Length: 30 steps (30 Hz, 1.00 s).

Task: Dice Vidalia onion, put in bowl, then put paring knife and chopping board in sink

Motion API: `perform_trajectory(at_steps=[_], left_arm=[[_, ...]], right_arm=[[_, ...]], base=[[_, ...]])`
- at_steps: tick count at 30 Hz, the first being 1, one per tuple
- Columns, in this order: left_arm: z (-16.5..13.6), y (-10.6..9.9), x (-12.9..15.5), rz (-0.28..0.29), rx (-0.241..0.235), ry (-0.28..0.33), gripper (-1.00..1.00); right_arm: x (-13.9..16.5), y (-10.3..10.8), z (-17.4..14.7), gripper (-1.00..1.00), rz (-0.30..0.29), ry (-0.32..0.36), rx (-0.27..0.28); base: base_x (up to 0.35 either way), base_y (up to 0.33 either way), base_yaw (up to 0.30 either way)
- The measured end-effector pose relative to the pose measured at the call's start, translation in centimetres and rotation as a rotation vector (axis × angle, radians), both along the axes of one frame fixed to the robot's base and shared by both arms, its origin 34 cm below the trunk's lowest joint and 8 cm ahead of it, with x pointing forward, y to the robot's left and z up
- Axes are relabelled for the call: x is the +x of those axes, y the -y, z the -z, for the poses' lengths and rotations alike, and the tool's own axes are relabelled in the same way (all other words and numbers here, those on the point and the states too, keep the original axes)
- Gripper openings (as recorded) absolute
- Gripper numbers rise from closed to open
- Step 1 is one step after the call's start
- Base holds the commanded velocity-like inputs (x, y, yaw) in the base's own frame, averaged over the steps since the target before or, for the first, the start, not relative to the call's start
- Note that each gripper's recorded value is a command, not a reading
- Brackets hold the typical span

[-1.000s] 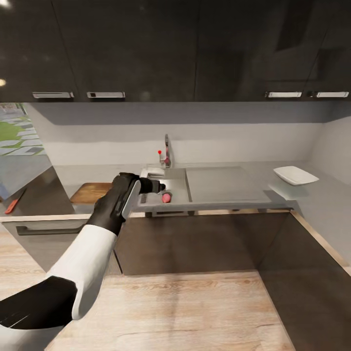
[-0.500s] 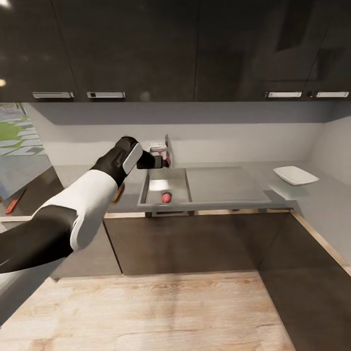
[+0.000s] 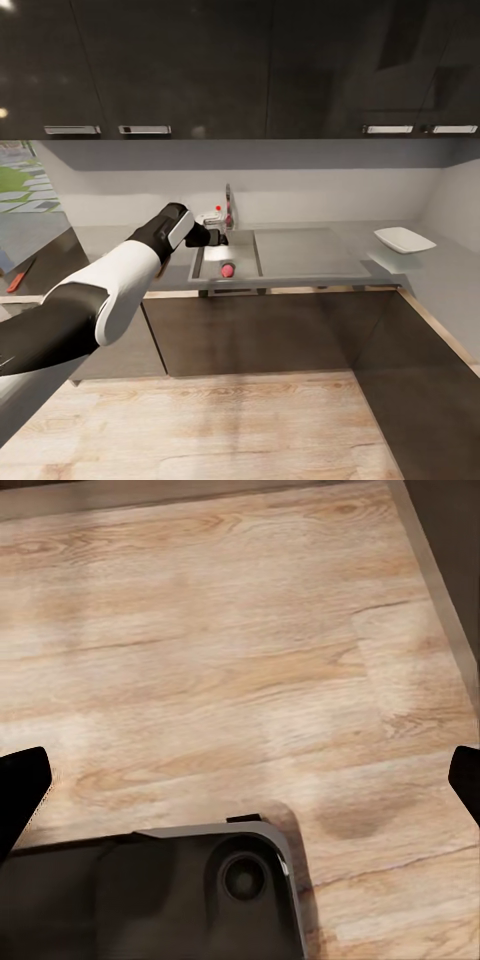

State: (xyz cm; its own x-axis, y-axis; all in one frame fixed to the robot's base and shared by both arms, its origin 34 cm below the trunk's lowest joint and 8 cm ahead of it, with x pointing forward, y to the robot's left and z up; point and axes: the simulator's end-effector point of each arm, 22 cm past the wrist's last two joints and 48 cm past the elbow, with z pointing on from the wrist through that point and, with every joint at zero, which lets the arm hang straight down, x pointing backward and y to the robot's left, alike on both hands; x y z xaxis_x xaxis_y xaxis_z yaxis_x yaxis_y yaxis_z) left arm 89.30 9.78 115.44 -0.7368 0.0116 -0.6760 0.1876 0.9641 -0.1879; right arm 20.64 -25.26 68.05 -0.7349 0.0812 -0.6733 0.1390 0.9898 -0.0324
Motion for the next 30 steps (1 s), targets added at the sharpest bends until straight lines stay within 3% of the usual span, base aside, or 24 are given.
perform_trajectory(at_steps=[9,23,30], left_arm=[[0.9,-0.1,-0.4,-0.001,0.006,-0.013,1.00],[1.5,-0.3,-0.5,-0.002,0.008,-0.024,1.00],[5.0,-0.7,-1.7,-0.007,0.014,-0.071,1.00]], right_arm=[[-0.1,-0.1,0.0,1.00,-0.009,-0.002,0.006],[-0.1,-0.2,0.0,1.00,-0.008,-0.001,0.007],[-0.2,-0.1,0.1,1.00,-0.008,-0.005,0.006]], base=[[0.188,-0.025,0.000],[0.275,-0.173,0.000],[0.228,-0.146,0.000]])
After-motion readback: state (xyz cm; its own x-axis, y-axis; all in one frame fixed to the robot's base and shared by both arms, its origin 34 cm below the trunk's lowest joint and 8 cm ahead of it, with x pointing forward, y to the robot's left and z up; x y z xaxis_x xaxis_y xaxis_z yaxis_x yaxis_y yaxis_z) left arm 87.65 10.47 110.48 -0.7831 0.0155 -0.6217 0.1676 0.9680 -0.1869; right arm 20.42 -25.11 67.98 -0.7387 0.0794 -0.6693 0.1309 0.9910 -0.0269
